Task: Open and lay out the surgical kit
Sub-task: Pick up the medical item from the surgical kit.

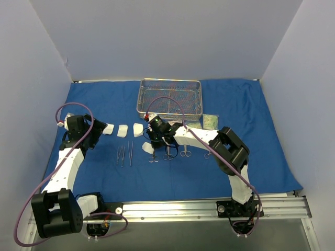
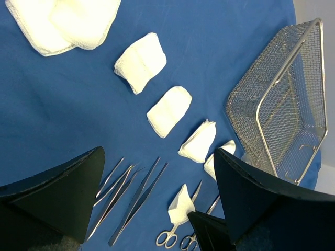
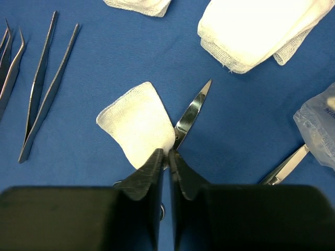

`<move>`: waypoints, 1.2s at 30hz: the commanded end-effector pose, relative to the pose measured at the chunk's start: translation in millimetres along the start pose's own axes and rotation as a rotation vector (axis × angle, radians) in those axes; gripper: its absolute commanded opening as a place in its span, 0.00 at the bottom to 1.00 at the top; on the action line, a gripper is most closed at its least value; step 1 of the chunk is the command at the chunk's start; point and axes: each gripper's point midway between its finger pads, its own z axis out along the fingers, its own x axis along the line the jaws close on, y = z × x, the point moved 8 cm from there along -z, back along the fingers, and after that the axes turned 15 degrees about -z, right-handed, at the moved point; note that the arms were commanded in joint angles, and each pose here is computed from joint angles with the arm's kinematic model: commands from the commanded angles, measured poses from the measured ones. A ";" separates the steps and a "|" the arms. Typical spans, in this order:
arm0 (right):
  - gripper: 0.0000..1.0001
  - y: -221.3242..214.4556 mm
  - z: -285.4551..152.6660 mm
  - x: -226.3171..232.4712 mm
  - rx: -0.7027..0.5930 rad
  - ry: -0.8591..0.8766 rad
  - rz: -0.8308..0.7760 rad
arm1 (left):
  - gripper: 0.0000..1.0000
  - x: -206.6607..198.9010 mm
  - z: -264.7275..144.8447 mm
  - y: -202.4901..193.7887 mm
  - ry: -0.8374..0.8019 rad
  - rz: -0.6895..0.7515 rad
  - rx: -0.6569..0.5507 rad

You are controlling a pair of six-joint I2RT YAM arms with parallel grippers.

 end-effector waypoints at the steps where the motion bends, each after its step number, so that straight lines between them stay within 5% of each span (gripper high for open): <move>1: 0.05 15.4 -4.4 4.0 -0.046 0.015 0.011 | 0.94 -11.0 -9.6 5.8 -0.026 0.022 -0.030; 7: 0.00 20.7 -15.3 4.8 -0.087 0.016 -0.010 | 0.94 -20.1 -8.7 0.9 -0.095 0.065 0.039; 12: 0.00 46.1 -52.0 7.7 -0.211 0.074 -0.175 | 0.94 -40.0 -21.9 -29.9 -0.361 0.229 0.313; 22: 0.00 51.5 -152.5 -6.6 -0.314 0.274 -0.439 | 0.94 -65.3 -80.9 -90.6 -0.777 0.423 0.625; 27: 0.00 55.4 -206.2 -17.7 -0.416 0.336 -0.510 | 0.94 -71.5 -107.5 -101.7 -1.008 0.497 0.705; 36: 0.00 55.2 -255.0 -5.6 -0.547 0.440 -0.580 | 0.94 -75.8 -126.7 -117.7 -1.166 0.546 0.811</move>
